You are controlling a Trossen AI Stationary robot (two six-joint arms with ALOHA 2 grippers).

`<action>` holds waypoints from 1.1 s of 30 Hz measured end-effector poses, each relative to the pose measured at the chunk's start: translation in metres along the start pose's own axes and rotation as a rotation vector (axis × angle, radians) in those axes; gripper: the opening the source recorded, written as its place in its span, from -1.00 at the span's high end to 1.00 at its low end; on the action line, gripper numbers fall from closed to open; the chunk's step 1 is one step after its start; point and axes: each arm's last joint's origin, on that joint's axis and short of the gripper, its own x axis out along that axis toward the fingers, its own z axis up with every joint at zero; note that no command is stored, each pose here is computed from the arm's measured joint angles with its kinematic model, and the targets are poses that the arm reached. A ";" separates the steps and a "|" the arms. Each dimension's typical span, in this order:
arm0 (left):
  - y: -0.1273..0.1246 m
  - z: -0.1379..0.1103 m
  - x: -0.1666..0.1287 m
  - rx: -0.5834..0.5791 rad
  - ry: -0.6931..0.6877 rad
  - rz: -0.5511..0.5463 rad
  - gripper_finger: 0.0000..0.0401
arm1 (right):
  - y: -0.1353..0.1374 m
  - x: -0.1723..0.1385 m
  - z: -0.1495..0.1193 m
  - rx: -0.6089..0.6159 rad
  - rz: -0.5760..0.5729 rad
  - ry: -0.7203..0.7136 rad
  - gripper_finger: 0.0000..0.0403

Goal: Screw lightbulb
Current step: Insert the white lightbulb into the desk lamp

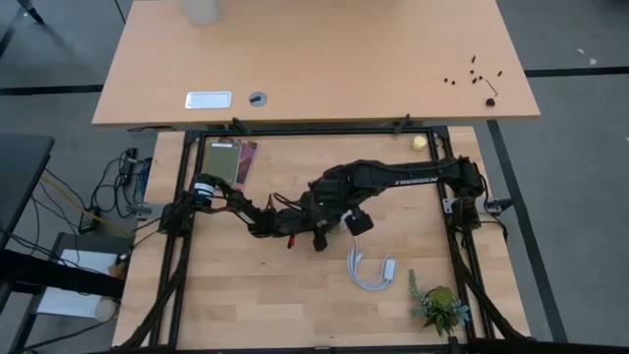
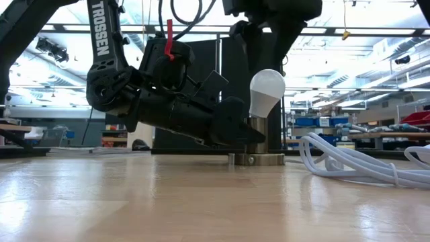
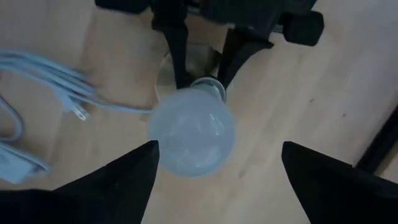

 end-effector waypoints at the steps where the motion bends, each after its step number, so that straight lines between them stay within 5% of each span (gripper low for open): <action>1: 0.000 0.000 0.000 0.000 0.000 0.000 0.07 | 0.002 0.003 0.000 -0.015 -0.003 0.009 -0.74; 16: 0.000 0.000 0.000 0.000 0.001 0.001 0.07 | 0.022 0.040 0.004 -0.067 -0.048 0.065 -0.73; 33: 0.000 0.000 0.000 -0.001 0.001 0.000 0.07 | 0.008 0.080 -0.004 -0.013 0.005 0.007 -0.66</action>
